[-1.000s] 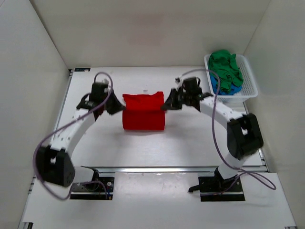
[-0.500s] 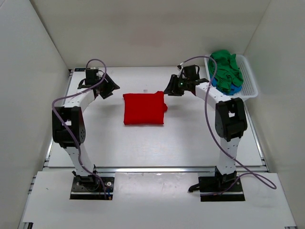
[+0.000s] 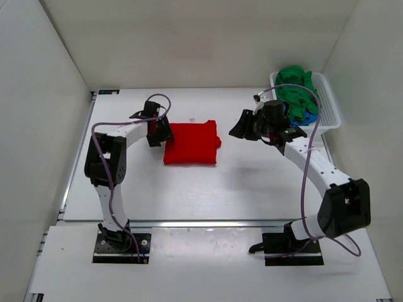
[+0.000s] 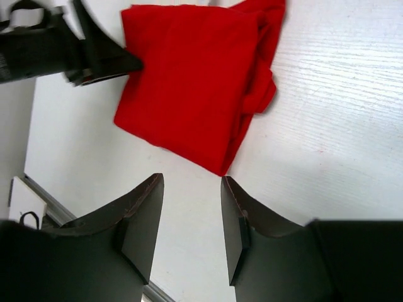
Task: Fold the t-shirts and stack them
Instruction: Put the neatly folded tshirt into the corner of the board with the left arm
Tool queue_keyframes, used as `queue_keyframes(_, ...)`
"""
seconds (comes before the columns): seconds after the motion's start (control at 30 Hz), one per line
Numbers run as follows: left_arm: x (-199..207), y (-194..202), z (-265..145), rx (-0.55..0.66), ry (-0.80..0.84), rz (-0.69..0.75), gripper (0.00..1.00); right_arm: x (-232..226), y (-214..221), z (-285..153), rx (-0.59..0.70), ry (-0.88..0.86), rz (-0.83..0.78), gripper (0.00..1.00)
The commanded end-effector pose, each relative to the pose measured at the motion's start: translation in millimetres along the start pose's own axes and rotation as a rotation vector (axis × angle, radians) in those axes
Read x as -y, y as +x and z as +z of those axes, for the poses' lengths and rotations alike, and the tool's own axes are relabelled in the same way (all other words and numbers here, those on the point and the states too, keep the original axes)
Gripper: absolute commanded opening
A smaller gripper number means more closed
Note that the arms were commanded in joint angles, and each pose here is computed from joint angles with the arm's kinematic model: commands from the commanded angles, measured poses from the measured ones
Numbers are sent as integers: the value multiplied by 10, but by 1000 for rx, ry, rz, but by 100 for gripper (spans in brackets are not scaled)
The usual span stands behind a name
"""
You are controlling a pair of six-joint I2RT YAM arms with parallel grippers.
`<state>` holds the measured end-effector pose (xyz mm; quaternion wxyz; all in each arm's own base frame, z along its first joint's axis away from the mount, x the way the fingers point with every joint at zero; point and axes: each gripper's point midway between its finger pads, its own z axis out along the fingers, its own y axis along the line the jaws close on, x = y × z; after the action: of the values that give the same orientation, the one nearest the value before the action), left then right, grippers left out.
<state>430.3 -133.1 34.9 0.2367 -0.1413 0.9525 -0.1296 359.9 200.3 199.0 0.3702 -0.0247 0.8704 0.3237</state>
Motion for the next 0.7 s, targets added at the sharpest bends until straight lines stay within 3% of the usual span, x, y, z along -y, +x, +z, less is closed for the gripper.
queue_keyframes(0.0,18,1,-2,-38,-125,110,72,-34,-96,-126,69,-17,7,39)
queue_keyframes(0.1,63,71,131,-95,-186,175,65,-89,-149,-214,91,-42,3,37)
queue_keyframes(0.2,46,25,246,-130,-247,199,10,-116,-150,-256,92,-49,2,33)
queue_keyframes(0.23,-36,13,226,-146,-277,194,3,-120,-174,-281,99,-53,-1,31)
queue_keyframes(0.37,-245,-412,161,-93,-340,141,0,-150,-190,-334,107,-65,-5,23)
queue_keyframes(0.67,-895,-1571,10,72,-461,50,0,-264,-297,-492,146,-45,-49,20)
